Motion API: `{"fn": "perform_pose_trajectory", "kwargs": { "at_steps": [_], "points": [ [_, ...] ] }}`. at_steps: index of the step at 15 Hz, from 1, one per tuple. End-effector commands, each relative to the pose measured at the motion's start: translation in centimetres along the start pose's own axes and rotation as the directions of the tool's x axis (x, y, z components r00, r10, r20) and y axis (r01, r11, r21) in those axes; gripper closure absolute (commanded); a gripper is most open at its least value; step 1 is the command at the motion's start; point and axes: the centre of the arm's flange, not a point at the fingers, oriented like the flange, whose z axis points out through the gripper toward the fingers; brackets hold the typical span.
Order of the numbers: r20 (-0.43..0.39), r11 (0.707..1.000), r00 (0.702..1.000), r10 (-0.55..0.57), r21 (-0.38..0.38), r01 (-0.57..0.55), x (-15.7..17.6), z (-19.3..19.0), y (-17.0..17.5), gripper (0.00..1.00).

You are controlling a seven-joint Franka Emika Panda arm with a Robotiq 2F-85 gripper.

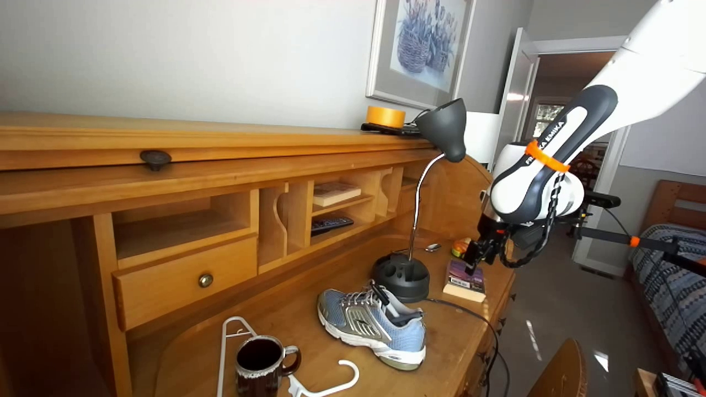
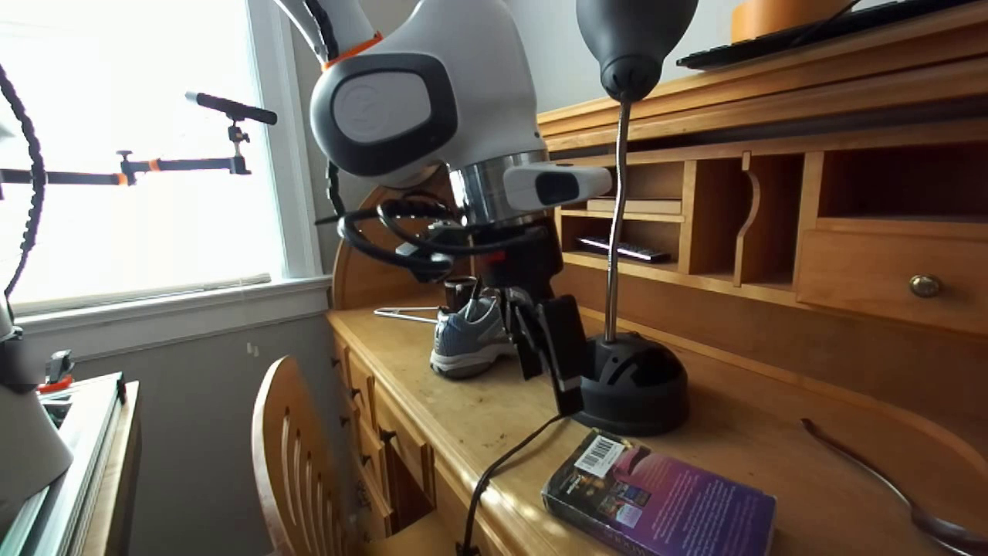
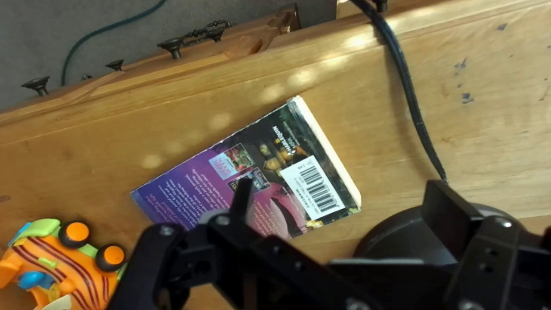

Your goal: Put the book on top of the mug

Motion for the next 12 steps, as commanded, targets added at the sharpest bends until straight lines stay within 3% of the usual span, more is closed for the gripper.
{"fn": "perform_pose_trajectory", "kwargs": {
  "at_steps": [1, 6, 12],
  "points": [
    [-0.032, 1.000, 0.999, 0.002, -0.019, -0.003, 1.5, 3.5, 0.7, 0.00],
    [-0.067, 0.999, 0.998, 0.004, -0.054, -0.007, 2.7, 5.7, 1.5, 0.00],
    [-0.079, 1.000, 0.997, 0.002, -0.021, -0.004, 4.0, 6.8, 1.0, 0.00]
  ]
}}
